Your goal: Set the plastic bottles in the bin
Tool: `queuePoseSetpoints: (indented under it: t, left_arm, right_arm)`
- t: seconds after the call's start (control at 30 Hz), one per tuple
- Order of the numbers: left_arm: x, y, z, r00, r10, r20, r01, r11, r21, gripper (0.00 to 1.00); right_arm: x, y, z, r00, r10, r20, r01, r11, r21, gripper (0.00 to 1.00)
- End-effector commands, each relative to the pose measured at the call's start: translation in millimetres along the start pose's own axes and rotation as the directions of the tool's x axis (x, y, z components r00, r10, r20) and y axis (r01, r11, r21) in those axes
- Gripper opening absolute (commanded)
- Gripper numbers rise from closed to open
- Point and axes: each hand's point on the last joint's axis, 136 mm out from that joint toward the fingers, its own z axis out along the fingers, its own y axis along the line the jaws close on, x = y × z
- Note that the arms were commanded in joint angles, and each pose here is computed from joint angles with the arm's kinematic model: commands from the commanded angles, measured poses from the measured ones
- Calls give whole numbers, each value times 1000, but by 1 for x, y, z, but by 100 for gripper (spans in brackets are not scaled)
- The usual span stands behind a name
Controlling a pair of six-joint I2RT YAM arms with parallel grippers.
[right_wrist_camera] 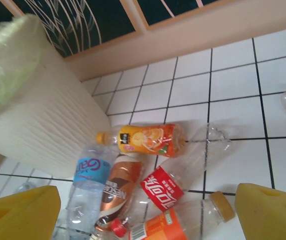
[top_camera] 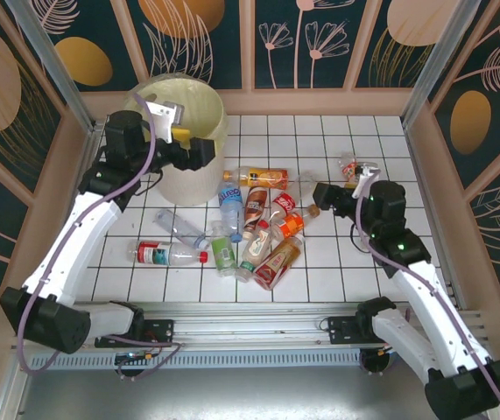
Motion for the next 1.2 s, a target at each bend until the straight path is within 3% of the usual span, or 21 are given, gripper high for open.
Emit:
queuePoseSetpoints:
  t: [0.0, 0.5, 0.7, 0.83, 1.17]
  left_arm:
    - [-2, -45, 3, 998, 55, 43, -61, 988, 142, 99]
    - [91, -131, 45, 999, -28, -24, 36, 903, 429, 99]
    - [120, -135, 68, 995, -49, -89, 82, 898, 433, 99]
    - [124, -141, 71, 993, -87, -85, 118, 861, 495, 99]
    - [138, -139, 85, 986, -105, -131, 157, 851, 501, 99]
  right_arm:
    - [-8, -12, 11, 999, -40, -19, 41, 998, 57, 90]
    - [-14, -111, 88, 976, -23, -216, 84, 957, 277, 78]
    - [-5, -162, 118, 948, -31, -318, 164, 901, 402, 75]
    - [2, -195, 128, 919, -52, -391, 250, 843, 477, 75]
    - [21, -233, 159, 870, -59, -490, 326, 813, 481, 81]
